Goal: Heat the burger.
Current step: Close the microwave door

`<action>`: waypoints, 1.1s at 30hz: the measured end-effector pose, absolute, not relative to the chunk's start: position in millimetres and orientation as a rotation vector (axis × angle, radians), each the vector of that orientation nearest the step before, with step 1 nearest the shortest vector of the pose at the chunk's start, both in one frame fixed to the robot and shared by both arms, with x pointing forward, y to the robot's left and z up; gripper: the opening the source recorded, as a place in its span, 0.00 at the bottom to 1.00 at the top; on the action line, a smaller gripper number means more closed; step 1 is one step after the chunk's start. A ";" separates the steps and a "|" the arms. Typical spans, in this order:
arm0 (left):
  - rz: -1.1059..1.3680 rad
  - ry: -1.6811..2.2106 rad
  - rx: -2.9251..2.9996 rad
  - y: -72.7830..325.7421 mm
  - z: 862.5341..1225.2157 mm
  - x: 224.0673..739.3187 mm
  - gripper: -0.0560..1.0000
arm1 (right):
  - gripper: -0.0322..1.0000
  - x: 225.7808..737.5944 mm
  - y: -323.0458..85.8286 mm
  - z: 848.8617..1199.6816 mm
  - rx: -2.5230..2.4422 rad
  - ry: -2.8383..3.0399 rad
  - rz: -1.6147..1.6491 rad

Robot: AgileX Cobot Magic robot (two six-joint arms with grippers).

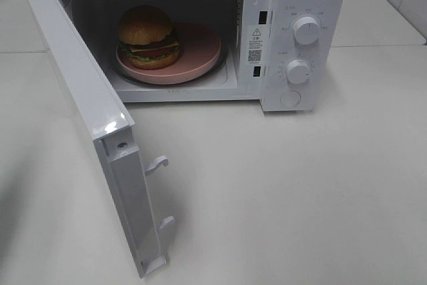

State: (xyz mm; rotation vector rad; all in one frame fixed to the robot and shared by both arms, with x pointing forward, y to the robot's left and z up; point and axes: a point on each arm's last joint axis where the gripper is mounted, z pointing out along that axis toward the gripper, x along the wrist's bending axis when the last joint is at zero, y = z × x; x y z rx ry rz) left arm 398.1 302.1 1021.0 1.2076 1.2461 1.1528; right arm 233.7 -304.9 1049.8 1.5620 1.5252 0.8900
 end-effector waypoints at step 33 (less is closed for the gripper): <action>0.745 1.010 1.447 245.9 973.3 469.1 0.05 | 0.76 233.7 -304.9 1049.8 1.562 1.525 0.890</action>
